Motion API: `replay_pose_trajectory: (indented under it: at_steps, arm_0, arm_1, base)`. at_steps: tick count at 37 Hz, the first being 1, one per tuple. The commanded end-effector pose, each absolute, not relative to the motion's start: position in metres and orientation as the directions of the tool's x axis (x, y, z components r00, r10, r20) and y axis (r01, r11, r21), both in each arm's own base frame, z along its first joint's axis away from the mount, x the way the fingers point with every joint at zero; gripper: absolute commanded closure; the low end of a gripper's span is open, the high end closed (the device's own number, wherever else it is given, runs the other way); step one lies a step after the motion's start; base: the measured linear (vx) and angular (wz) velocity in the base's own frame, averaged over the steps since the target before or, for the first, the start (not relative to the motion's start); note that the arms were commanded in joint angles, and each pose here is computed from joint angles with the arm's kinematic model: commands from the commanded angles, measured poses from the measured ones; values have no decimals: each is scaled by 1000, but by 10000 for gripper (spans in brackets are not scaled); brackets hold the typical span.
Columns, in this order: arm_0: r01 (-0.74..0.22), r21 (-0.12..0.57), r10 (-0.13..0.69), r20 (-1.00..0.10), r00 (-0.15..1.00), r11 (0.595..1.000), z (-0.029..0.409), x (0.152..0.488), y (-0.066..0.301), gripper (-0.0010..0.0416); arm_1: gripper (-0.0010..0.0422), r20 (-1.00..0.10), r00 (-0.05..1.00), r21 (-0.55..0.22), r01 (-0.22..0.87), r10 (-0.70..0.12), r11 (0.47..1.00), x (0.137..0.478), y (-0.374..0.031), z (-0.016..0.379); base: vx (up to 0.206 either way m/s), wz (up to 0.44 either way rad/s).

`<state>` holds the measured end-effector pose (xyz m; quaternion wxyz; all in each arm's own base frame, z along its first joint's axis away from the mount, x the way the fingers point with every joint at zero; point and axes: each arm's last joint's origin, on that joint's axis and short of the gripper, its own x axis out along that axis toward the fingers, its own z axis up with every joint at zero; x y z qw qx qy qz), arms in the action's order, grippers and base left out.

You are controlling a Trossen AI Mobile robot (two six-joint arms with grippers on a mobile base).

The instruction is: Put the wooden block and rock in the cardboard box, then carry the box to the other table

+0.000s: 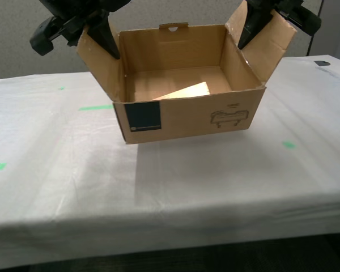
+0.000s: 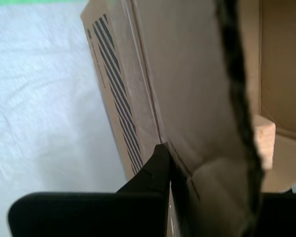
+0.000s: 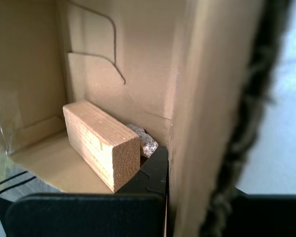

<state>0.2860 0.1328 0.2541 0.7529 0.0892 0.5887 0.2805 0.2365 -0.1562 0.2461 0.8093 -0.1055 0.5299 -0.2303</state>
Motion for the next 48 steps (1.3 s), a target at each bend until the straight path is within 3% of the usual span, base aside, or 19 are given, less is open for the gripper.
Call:
replay_pose_trajectory:
  at_steps: [1,5,17,27,39,48]
  arm_0:
    - [-323,485,547,-826,138,813,254,285,136,407]
    - [-315,462,524,-839,146,829,252,286,136,407]
    - [-343,456,528,-835,156,821,239,299,141,407]
    - [-371,445,515,-850,112,815,218,315,148,406]
    - [-391,443,530,-835,147,807,232,321,150,407]
    - [-395,446,535,-831,149,803,234,322,151,407]
  arm_1:
    - [413,-794,332,-431,283,-509,857,237,-158,248]
    - [413,-796,335,-426,282,-504,860,237,-158,248]
    - [413,-811,354,-394,259,-466,882,237,-156,247]
    - [413,-807,357,-421,212,-470,882,237,-157,248]
    - [413,-811,354,-440,154,-465,885,236,-156,247]
    - [413,-863,376,-329,91,-338,940,233,-151,243]
  base:
    - [161,-27]
    - [157,-22]
    - [63,-15]
    - [-15,0]
    - [0,0]
    - [0,0]
